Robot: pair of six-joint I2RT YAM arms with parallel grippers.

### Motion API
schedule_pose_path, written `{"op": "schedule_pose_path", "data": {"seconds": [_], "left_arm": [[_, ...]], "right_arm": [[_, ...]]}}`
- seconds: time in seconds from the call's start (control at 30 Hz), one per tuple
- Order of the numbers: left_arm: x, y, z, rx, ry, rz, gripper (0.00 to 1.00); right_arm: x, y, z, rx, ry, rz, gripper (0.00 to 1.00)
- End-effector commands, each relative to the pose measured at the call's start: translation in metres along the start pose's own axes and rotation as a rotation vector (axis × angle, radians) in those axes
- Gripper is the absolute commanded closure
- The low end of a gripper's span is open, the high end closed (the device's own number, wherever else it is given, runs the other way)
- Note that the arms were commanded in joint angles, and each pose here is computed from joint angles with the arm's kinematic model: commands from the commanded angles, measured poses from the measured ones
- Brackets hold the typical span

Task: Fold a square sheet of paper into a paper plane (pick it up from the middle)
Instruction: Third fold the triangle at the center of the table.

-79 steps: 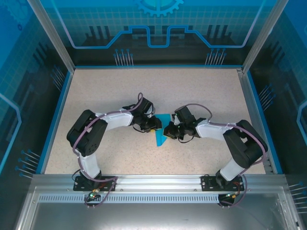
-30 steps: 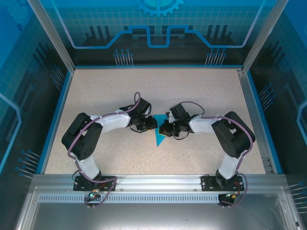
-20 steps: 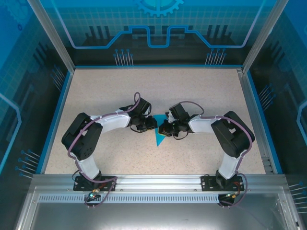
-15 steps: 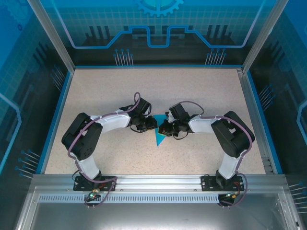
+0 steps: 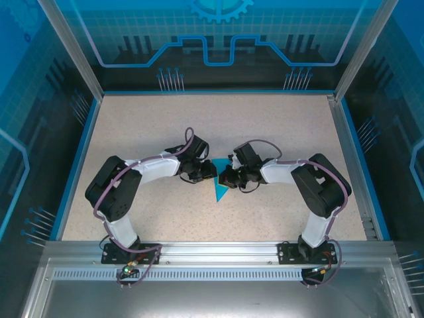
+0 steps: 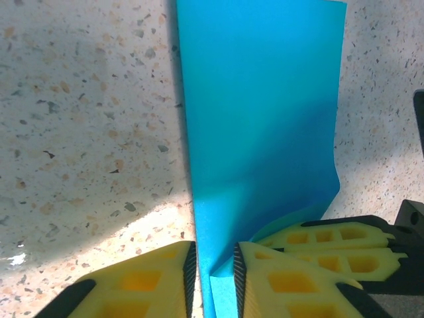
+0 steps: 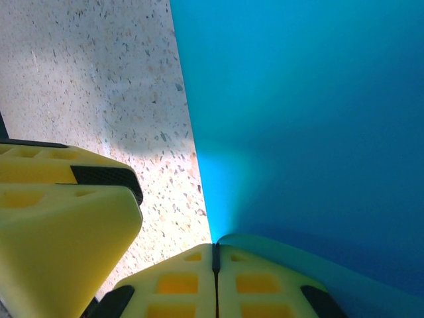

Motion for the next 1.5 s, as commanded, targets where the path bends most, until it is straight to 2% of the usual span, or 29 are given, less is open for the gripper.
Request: {"op": "schedule_pose_path", "data": {"seconds": [0.0, 0.33, 0.67, 1.47], "left_arm": [[0.0, -0.002, -0.012, 0.012, -0.024, -0.011, 0.79], [-0.022, 0.001, -0.035, 0.033, -0.012, -0.012, 0.91], [-0.037, 0.009, -0.029, 0.048, 0.047, -0.031, 0.93], [-0.041, 0.017, -0.021, 0.058, 0.074, -0.046, 0.94]], "right_arm": [[-0.007, 0.002, 0.001, 0.014, 0.005, 0.0, 0.94], [-0.007, 0.003, 0.0, 0.019, 0.002, -0.006, 0.94], [-0.007, 0.001, -0.002, 0.016, -0.004, -0.002, 0.94], [-0.01, -0.004, -0.007, 0.001, -0.009, 0.004, 0.93]]}}
Point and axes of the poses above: each hand's point on the last joint's axis, 136 mm out from that joint toward the fingers, its own x axis back along the fingers, its own y axis along the line the jaws close on, z = x × y, the point moved 4 cm from there along x, back along the fingers, and after that the axes turned 3 degrees about -x, right-handed, at the moved point
